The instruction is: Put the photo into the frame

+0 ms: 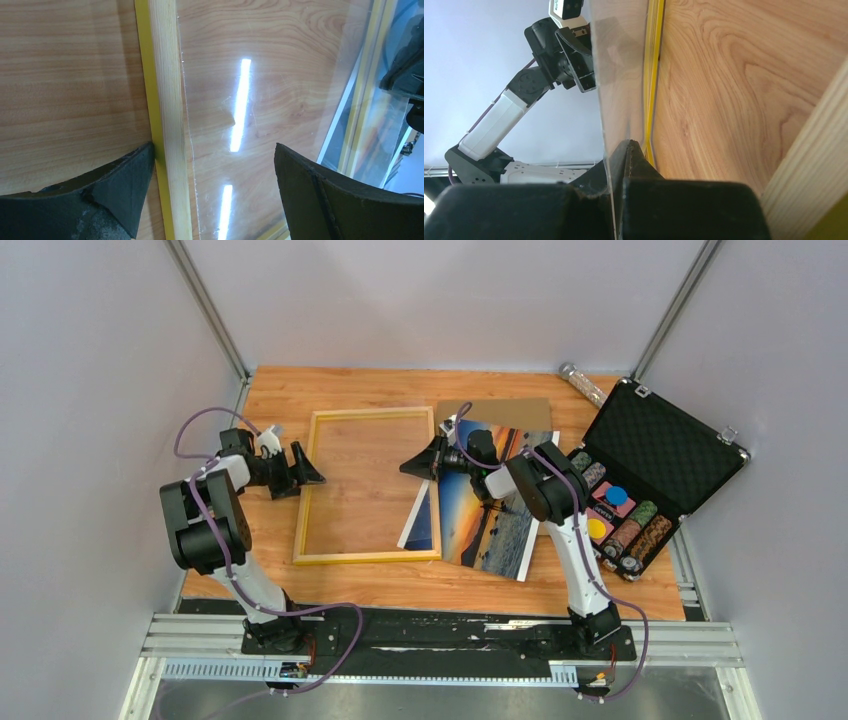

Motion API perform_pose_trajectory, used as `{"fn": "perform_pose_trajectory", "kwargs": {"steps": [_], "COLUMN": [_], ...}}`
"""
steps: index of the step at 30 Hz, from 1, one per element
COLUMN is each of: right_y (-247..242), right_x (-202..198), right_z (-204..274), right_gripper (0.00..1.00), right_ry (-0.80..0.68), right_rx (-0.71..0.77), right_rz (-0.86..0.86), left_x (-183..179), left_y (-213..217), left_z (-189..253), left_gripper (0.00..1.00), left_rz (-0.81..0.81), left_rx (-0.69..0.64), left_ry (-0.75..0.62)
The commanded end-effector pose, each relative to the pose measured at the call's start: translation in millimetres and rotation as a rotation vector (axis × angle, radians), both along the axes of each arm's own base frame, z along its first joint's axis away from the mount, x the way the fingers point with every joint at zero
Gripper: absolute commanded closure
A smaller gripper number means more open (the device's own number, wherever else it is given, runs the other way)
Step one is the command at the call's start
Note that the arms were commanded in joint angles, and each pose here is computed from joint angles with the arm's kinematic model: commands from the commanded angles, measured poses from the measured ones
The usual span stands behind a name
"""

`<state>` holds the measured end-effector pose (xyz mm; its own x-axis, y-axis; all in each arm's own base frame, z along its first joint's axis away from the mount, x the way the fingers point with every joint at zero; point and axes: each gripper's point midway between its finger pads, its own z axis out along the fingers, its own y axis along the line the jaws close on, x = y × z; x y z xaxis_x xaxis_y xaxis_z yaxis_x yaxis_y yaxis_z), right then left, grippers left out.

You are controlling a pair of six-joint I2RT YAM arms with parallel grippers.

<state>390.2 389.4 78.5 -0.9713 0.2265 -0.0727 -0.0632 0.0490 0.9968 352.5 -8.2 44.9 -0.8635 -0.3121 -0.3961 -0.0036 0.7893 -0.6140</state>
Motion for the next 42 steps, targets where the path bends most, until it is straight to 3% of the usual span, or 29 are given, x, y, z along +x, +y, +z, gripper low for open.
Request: {"fn": "perform_pose_trajectory", "kwargs": {"steps": [1, 8, 21, 42], "right_y": [13, 11, 7, -58], "right_x": [-11, -13, -13, 43], "right_z": [-41, -52, -45, -19], "right_gripper": [1.0, 1.0, 1.0, 1.0], "right_ry": [0.059, 0.102, 0.152, 0.008], "right_rx": [-0.081, -0.161, -0.162, -0.256], "right_rz": [0.008, 0.019, 0.004, -0.048], "left_x": [-18, -19, -22, -35], "left_y": [-44, -58, -69, -72], "left_z": [8, 13, 10, 3], "left_gripper": [0.05, 0.05, 0.04, 0.04], "left_rz": [-0.086, -0.134, -0.147, -0.126], "left_rx": [-0.141, -0.164, -0.171, -0.204], "left_ry": [0.042, 0.029, 0.031, 0.171]}}
